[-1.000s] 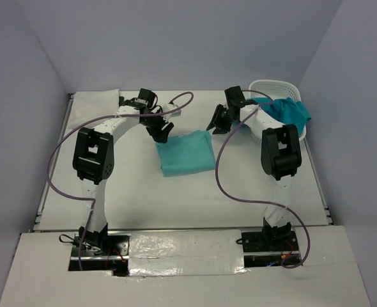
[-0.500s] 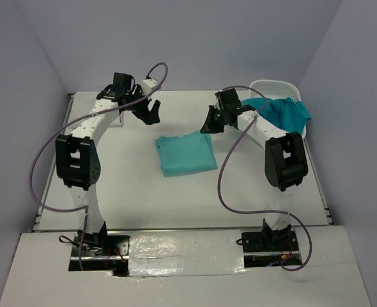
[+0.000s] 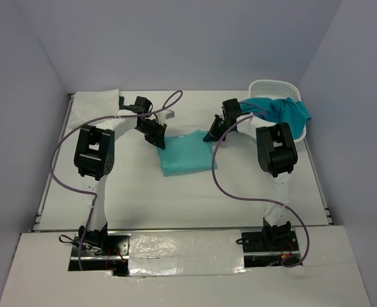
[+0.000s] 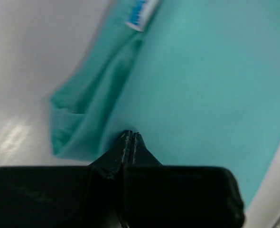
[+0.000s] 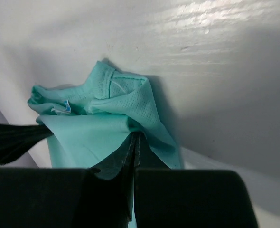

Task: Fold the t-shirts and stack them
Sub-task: Fold the long partially folded tshirt into a neat square

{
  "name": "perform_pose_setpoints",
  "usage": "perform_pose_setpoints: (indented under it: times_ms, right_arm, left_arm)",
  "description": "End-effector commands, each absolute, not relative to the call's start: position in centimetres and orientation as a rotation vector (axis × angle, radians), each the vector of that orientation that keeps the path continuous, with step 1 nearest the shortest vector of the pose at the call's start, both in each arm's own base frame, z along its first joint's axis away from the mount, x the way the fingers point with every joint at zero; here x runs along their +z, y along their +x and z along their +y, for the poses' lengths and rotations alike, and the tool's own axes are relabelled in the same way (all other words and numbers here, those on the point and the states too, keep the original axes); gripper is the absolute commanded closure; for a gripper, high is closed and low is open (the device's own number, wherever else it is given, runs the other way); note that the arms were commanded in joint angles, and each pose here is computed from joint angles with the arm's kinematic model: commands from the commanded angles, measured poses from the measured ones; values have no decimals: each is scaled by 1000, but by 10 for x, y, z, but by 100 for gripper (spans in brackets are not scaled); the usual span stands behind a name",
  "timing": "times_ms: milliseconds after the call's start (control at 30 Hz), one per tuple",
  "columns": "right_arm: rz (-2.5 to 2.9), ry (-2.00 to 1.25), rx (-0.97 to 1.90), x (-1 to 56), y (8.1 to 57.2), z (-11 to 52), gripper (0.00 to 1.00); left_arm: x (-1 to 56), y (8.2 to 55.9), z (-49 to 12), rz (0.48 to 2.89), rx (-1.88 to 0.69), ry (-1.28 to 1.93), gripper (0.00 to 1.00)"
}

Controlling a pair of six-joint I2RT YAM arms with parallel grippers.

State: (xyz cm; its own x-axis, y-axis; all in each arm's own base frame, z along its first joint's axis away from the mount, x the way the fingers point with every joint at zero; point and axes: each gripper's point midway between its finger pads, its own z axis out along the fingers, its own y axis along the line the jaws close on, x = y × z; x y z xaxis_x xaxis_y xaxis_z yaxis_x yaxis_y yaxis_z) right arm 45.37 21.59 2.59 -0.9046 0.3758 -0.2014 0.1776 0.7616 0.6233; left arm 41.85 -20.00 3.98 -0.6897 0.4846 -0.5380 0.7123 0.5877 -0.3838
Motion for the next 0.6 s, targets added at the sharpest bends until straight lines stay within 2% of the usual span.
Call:
perform_pose_setpoints:
  times_ms: [0, 100, 167, 200, 267, 367, 400, 433, 467, 500, 567]
  right_arm:
    - [2597, 382, 861, 39, 472, 211, 100]
    - [2595, 353, 834, 42, 477, 201, 100]
    - [2611, 335, 823, 41, 478, 197, 100]
    - [2614, 326, 830, 42, 479, 195, 100]
    - [2631, 285, 804, 46, 477, 192, 100]
    - [2607, 225, 718, 69, 477, 181, 100]
    - [2599, 222, 671, 73, 476, 176, 99]
    - [2604, 219, 642, 75, 472, 171, 90]
    - [2615, 208, 610, 77, 467, 167, 86]
    - [2608, 201, 593, 85, 463, 163, 83]
    - [2648, 212, 587, 77, 448, 161, 70]
  left_arm:
    - [48, 458, -191, 2425, -700, 893, 96]
    - [40, 473, -173, 2467, -590, 851, 96]
    - [43, 476, -166, 2462, -544, 848, 90]
    - [54, 480, -164, 2433, -526, 853, 76]
    - [77, 491, -162, 2369, -473, 878, 67]
    - [122, 512, -149, 2289, -327, 852, 49]
    - [137, 520, -139, 2269, -285, 797, 41]
    - [151, 527, -132, 2245, -262, 744, 34]
    - [178, 532, -127, 2204, -255, 668, 19]
    - [190, 533, -116, 2193, -274, 619, 11]
    - [205, 520, -124, 2184, -466, 556, 1]
